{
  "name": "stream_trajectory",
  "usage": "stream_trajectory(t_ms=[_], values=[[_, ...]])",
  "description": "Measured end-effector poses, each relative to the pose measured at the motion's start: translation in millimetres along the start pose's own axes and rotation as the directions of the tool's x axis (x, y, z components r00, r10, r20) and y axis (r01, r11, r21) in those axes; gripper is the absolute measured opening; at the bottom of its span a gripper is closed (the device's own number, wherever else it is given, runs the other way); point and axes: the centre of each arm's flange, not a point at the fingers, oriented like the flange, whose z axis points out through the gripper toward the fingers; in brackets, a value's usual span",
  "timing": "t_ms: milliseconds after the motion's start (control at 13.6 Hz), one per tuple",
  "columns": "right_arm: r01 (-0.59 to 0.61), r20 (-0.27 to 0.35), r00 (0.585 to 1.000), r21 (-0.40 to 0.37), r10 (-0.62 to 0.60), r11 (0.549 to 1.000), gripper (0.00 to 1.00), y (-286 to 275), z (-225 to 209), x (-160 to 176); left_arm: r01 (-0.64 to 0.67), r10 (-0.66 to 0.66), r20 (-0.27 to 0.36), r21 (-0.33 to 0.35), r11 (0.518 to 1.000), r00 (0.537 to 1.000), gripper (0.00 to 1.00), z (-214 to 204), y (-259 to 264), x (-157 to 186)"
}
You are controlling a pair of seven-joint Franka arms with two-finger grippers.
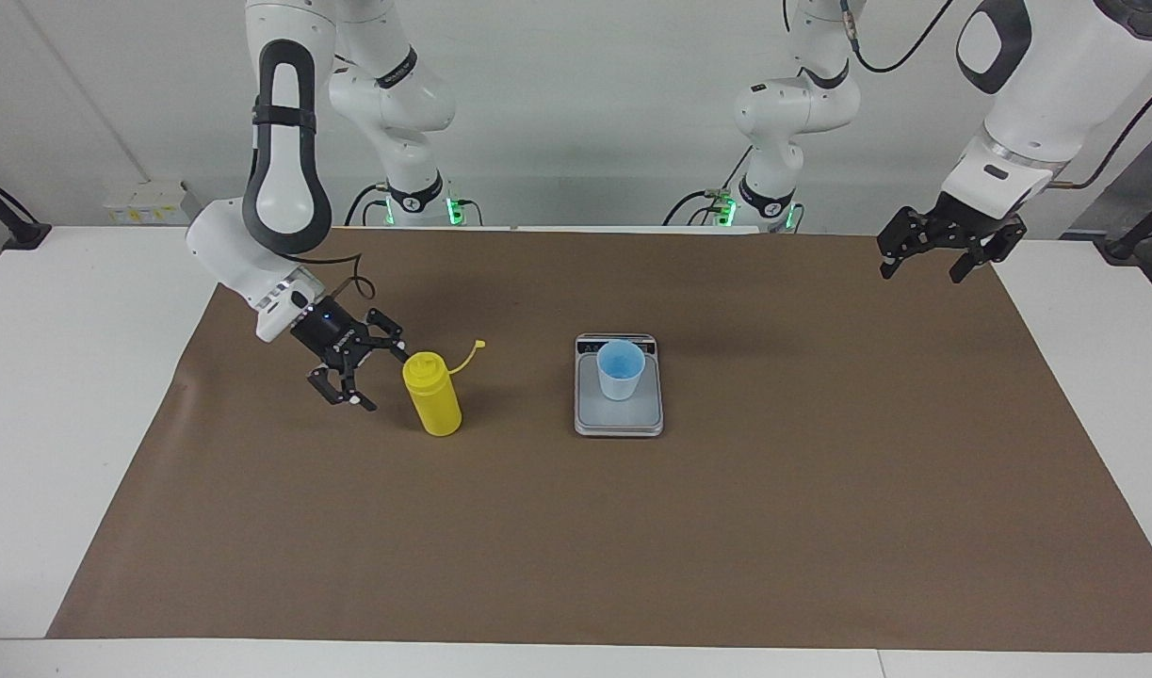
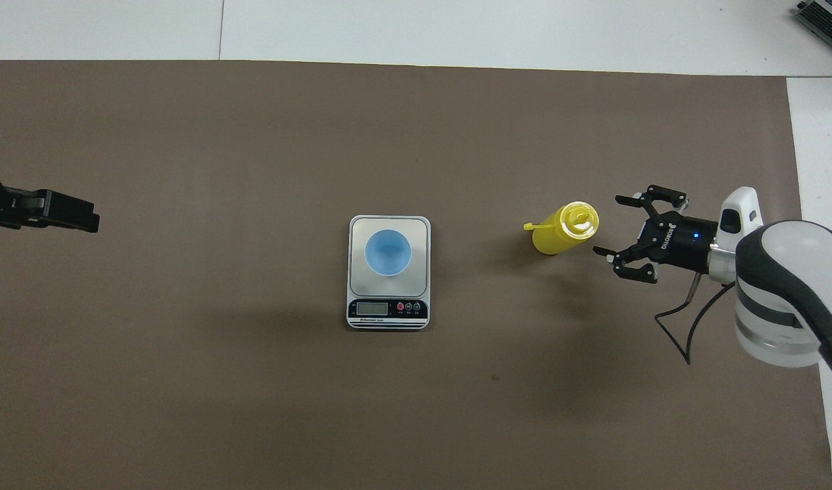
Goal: Pour seasoning into cup on scale with both arms
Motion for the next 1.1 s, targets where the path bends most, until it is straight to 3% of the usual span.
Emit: stream_trajectory(t_ms=[147, 368, 589, 884, 1105], values=[[0.012, 0.028, 1.0, 0.016, -0.012, 1.0, 1.0, 9.6, -22.0, -2.5, 0.0, 0.0, 0.0, 0.0, 1.0, 1.0, 1.0, 0.0, 0.0, 0.0], [-0.023, 0.085, 0.996, 0.006, 0.023, 1.0, 1.0, 17.4, -42.0, 26.6, 0.0, 0.0, 0.0, 0.0, 1.0, 1.0, 1.0, 0.0, 0.0, 0.0], [-0.035, 0.2, 0.979, -0.017, 0.038, 0.999, 1.0, 18.0, -56.4, 79.3, 0.0, 0.0, 0.0, 0.0, 1.0, 1.0, 1.0, 0.0, 0.0, 0.0], [-0.104, 0.294, 0.949, -0.066, 0.119, 0.992, 1.0, 5.9, -44.5, 152.1, 0.0, 0.0, 0.0, 0.0, 1.0, 1.0, 1.0, 0.0, 0.0, 0.0], [-0.178, 0.381, 0.899, -0.138, 0.218, 0.974, 1.0, -14.5, -26.7, 203.4, 0.0, 0.0, 0.0, 0.0, 1.0, 1.0, 1.0, 0.0, 0.0, 0.0]])
